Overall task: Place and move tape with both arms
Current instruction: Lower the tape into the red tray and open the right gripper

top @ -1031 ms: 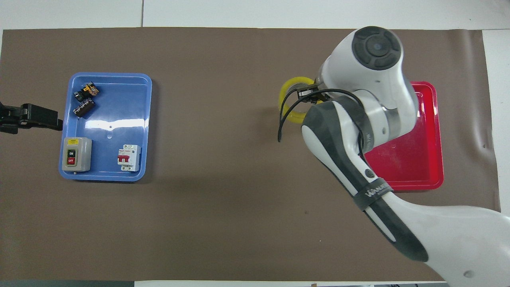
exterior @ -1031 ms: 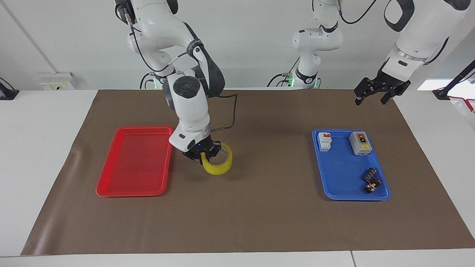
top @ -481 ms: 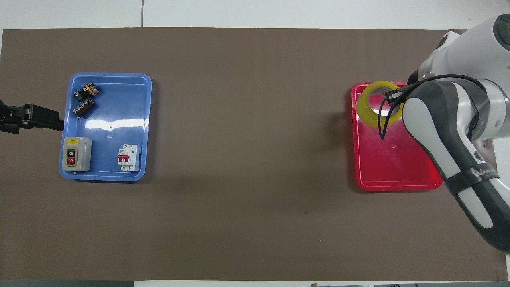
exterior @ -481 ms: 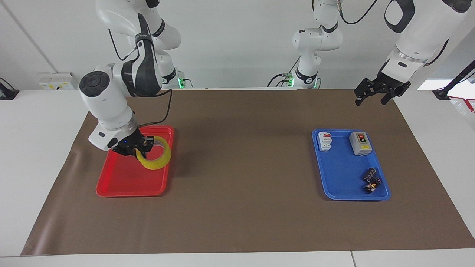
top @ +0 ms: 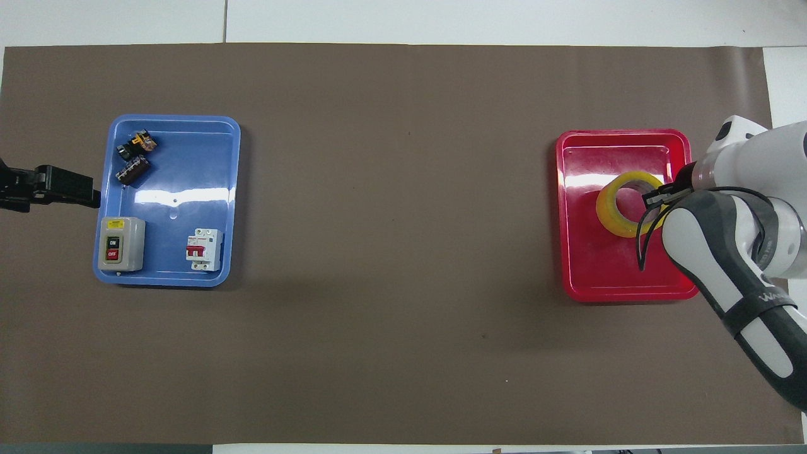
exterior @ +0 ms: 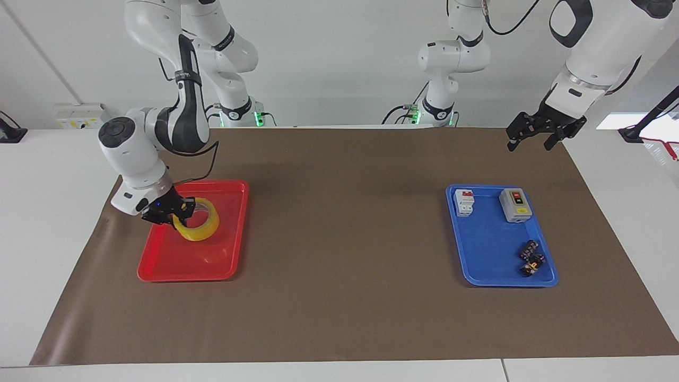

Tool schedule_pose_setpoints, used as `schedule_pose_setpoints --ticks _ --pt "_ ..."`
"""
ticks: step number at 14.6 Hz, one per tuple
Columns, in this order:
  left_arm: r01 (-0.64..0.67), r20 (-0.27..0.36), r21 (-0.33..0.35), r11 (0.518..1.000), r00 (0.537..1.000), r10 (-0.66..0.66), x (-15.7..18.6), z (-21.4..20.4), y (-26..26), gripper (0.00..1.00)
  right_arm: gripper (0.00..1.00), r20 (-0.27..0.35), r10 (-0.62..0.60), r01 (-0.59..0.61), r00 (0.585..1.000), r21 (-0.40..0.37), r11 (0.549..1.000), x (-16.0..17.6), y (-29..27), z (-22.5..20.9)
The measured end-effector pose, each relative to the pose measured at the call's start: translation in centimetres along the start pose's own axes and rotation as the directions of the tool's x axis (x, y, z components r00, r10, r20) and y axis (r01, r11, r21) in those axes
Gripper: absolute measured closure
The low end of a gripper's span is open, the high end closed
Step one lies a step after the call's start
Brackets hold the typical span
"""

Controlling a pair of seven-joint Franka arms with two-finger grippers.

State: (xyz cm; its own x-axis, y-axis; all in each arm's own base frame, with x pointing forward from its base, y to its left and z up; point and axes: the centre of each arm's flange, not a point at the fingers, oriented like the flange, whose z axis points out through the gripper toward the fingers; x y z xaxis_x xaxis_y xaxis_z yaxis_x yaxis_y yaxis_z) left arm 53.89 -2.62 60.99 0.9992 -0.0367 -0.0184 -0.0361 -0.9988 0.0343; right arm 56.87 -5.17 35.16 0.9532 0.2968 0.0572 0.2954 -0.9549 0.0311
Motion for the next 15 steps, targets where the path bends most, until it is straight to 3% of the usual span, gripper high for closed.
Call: schedule_pose_setpoints --ticks 10,15 --pt "0.0 0.0 0.0 1.0 1.0 0.0 0.0 0.0 0.0 0.0 0.78 -0.052 -0.003 0.002 0.999 -0.022 1.0 -1.4 0.4 1.7" --pt "0.0 0.0 0.0 1.0 1.0 0.0 0.0 0.0 0.0 0.0 0.78 -0.036 -0.003 0.002 0.999 -0.015 1.0 -1.7 0.2 3.3"
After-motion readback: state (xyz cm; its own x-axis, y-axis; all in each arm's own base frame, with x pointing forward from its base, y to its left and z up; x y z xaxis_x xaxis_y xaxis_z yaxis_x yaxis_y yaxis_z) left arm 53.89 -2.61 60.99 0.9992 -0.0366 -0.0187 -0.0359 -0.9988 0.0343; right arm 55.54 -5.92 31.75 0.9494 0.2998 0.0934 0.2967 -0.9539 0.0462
